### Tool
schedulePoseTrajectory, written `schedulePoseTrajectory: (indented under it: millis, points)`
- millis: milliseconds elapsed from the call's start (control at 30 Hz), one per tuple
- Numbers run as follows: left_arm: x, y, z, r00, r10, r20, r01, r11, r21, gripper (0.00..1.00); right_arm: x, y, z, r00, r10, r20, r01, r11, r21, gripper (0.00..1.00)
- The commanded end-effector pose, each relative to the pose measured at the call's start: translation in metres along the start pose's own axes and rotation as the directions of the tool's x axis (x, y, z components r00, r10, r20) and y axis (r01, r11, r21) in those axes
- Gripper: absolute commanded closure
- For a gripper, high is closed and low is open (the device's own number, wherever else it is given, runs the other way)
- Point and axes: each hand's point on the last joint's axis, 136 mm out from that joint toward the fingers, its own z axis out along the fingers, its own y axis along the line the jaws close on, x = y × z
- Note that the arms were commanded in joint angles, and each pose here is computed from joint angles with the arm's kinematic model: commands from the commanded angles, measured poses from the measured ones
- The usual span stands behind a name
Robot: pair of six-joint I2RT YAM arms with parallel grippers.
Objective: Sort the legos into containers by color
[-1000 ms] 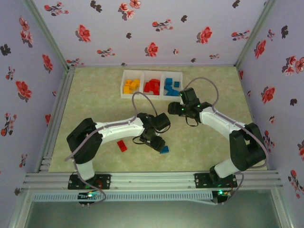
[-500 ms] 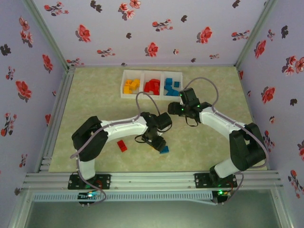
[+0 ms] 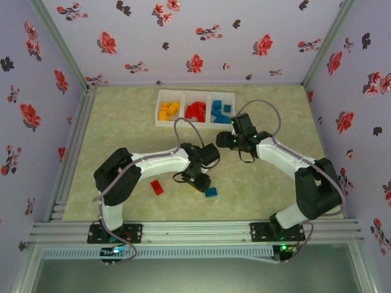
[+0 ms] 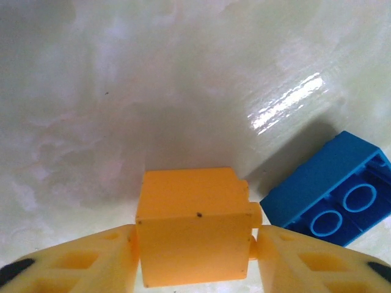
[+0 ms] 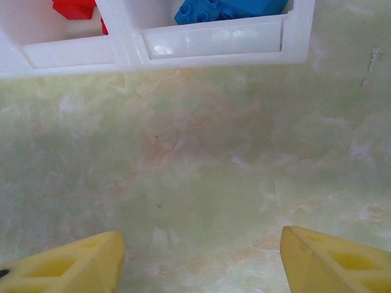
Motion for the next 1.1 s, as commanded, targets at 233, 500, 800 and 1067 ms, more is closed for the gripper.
schedulePoseTrajectory:
  millis: [233,500,800,1067]
  points:
    - [-0.002,0.033,-0.001,0.999,-0.052,0.002,0.053,0.998,-0.044,0.59,0.001,-0.002,-0.007,1.000,0.012,0.009,-0.013,1.000,0.022,0.31]
    - [-0.029,0.090,-0.038,0.981,-0.151,0.123,0.167,0.978,-0.126,0.59,-0.001,-0.003,-0.013,0.999,0.015,0.030,-0.016,1.000,0.026,0.32]
    - [-0.098,0.172,-0.106,0.901,-0.261,0.347,0.325,0.935,-0.143,0.60,0.002,-0.003,-0.025,0.998,0.030,0.057,-0.031,0.999,0.015,0.32]
    - [-0.167,0.237,-0.144,0.827,-0.277,0.490,0.390,0.909,-0.145,0.60,0.007,-0.004,-0.042,0.996,0.039,0.085,-0.040,0.999,0.005,0.32]
